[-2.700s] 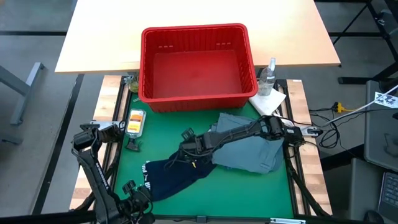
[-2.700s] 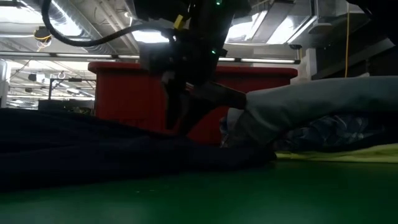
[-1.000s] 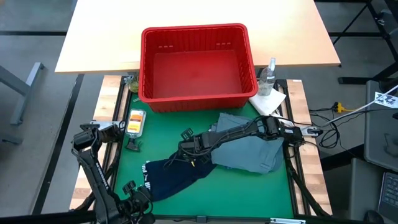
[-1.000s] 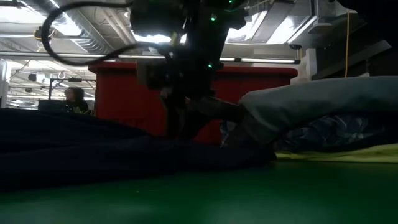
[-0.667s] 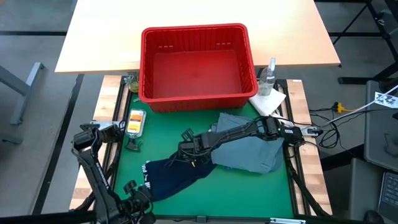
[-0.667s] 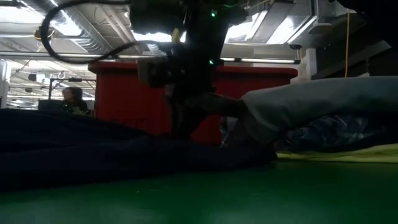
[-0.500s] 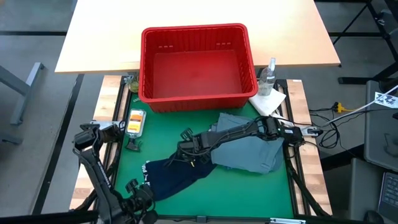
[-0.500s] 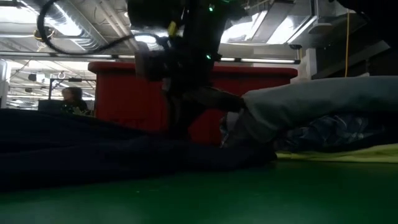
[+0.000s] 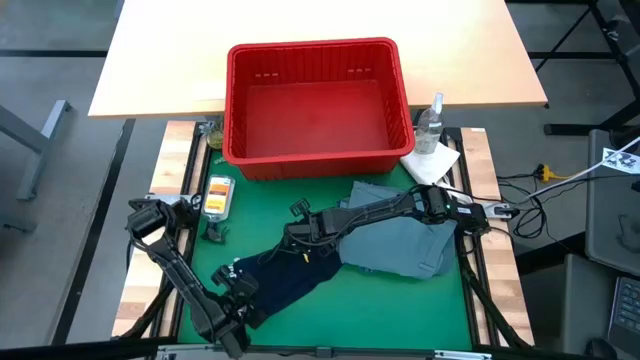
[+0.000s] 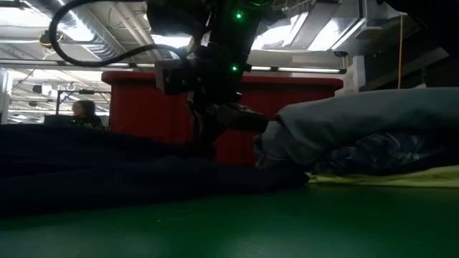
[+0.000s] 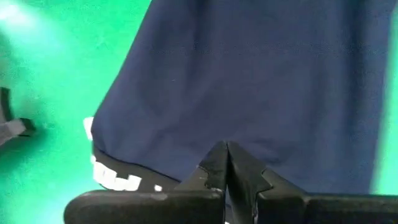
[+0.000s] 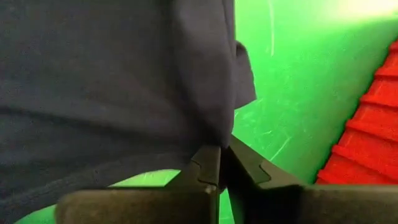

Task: Fold Laundry from Bin
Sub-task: Fold the dark blue underwear shorts

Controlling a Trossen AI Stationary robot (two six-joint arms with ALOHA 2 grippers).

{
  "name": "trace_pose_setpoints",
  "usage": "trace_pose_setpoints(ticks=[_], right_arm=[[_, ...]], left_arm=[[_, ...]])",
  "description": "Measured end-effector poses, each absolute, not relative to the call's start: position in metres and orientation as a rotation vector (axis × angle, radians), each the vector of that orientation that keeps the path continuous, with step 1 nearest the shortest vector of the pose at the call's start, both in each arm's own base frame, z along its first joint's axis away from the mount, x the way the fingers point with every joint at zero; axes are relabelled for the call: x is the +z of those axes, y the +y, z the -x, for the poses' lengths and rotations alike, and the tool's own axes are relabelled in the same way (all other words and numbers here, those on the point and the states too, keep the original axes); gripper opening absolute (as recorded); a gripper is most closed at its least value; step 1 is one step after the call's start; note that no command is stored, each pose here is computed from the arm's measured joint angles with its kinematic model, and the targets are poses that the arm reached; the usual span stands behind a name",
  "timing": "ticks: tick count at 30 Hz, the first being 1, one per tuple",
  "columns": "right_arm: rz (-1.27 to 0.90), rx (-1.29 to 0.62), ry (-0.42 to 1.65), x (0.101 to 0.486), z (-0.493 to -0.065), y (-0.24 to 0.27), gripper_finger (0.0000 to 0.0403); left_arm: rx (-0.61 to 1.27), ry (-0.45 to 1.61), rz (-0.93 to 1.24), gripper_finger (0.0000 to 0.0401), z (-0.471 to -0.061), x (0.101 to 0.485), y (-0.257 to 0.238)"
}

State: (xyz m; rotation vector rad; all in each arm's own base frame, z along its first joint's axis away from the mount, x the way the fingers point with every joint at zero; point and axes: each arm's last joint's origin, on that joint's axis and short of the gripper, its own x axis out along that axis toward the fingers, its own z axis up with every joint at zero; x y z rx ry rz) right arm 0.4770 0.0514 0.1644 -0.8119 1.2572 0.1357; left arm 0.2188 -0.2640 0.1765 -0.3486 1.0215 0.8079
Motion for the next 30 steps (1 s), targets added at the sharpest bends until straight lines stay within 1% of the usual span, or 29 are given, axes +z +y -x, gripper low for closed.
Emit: trace_pose_setpoints(ticks=[6,9,15,18,20,22,27,30], right_arm=[[0.807,0.130,1.266,0.164,-0.477,0.048,0.0016],[0.820,0.094,1.246,0.165,-0.479,0.047,0.0016],[0.876,-0.027,1.244,0.167,-0.481,0.044,0.0017],[0.882,-0.048,1.249,0.168,-0.481,0.041,0.0021],[0.877,-0.054,1.250,0.168,-0.481,0.038,0.0032],[0.868,-0.058,1.251,0.168,-0.481,0.036,0.0053],[0.839,-0.094,1.256,0.168,-0.482,0.028,0.0127],[0.839,-0.103,1.260,0.168,-0.482,0.025,0.0163]], left_arm=[[0.867,1.147,0.336,0.0000,-0.208,0.147,-0.249],[0.859,1.159,0.354,0.0000,-0.204,0.134,-0.246],[0.853,1.170,0.370,0.0000,-0.203,0.130,-0.244],[0.852,1.173,0.371,0.0000,-0.203,0.131,-0.245],[0.852,1.174,0.372,0.0000,-0.203,0.131,-0.245],[0.852,1.173,0.372,0.0000,-0.204,0.131,-0.246],[0.854,1.171,0.376,0.0000,-0.204,0.131,-0.246],[0.865,1.160,0.392,0.0000,-0.204,0.132,-0.246]])
